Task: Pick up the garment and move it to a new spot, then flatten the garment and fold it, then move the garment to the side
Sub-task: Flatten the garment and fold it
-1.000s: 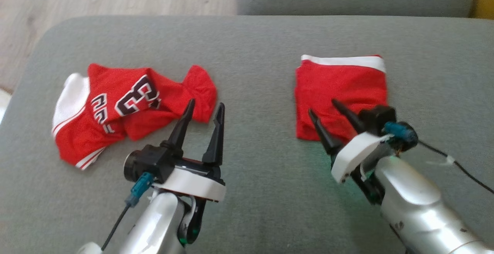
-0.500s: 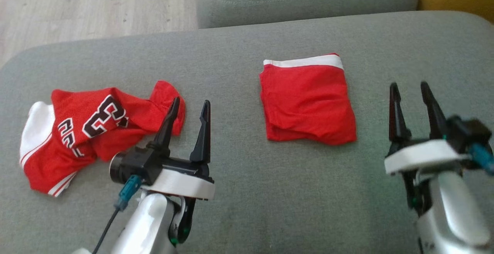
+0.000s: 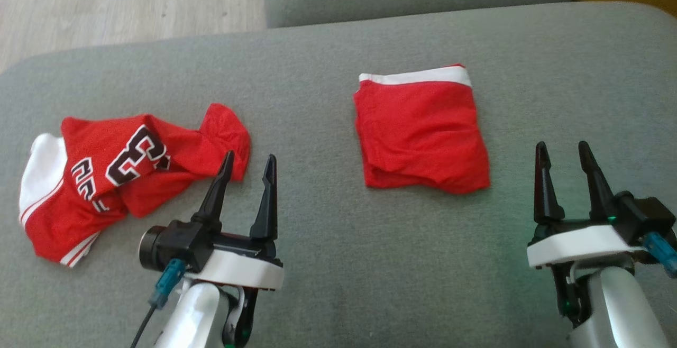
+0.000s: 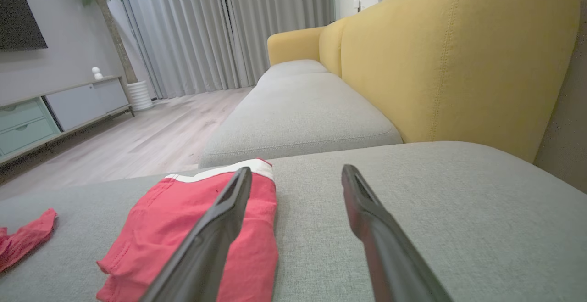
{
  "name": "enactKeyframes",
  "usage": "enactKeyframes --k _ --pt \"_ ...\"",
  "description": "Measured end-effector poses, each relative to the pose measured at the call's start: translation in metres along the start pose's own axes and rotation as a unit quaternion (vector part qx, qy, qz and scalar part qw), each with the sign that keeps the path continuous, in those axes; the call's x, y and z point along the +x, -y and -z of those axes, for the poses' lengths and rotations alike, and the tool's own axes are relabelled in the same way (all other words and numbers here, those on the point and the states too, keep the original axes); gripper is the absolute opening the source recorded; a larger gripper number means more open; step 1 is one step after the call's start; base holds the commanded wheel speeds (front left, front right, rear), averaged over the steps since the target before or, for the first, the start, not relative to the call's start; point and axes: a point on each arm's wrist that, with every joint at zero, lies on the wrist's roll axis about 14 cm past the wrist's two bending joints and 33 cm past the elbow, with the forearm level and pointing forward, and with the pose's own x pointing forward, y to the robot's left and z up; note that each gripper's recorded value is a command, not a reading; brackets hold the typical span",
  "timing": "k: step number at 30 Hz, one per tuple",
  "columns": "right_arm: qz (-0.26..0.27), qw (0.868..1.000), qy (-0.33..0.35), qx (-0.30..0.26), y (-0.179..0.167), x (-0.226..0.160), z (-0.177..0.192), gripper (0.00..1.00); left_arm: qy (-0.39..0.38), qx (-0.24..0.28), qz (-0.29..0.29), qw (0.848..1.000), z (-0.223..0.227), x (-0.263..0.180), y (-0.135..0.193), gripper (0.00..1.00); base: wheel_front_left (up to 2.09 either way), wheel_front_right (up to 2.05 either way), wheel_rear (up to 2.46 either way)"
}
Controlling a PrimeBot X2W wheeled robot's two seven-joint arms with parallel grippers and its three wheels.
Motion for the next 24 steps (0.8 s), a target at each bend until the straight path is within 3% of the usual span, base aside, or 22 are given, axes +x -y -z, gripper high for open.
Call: enactKeyframes --k 2,3,4,13,24 --pt "-0.008 1.000 -0.005 -0.008 -0.004 0.005 0.003 1.00 -0.002 -0.002 -0.002 1.000 0.001 0.000 -0.003 1.00 0.00 0.00 0.00" --pt "-0.013 1.000 -0.008 -0.013 -0.007 0.008 0.006 0.14 -0.003 -0.002 -0.004 1.000 0.003 0.000 -0.004 1.00 0.00 0.00 0.00" --pt "-0.020 1.000 -0.011 -0.018 -0.011 0.012 0.008 0.00 -0.004 -0.003 -0.006 1.000 0.003 0.000 -0.006 1.00 0.00 0.00 0.00" --pt "-0.067 0.996 -0.031 -0.056 -0.043 0.089 0.020 0.00 0.004 -0.013 -0.014 1.000 0.001 0.016 -0.018 1.00 0.00 0.00 0.00" --pt "-0.071 0.983 -0.157 -0.064 -0.052 0.145 0.102 0.00 -0.013 -0.015 -0.058 0.998 0.012 0.016 -0.048 1.00 0.00 0.00 0.00"
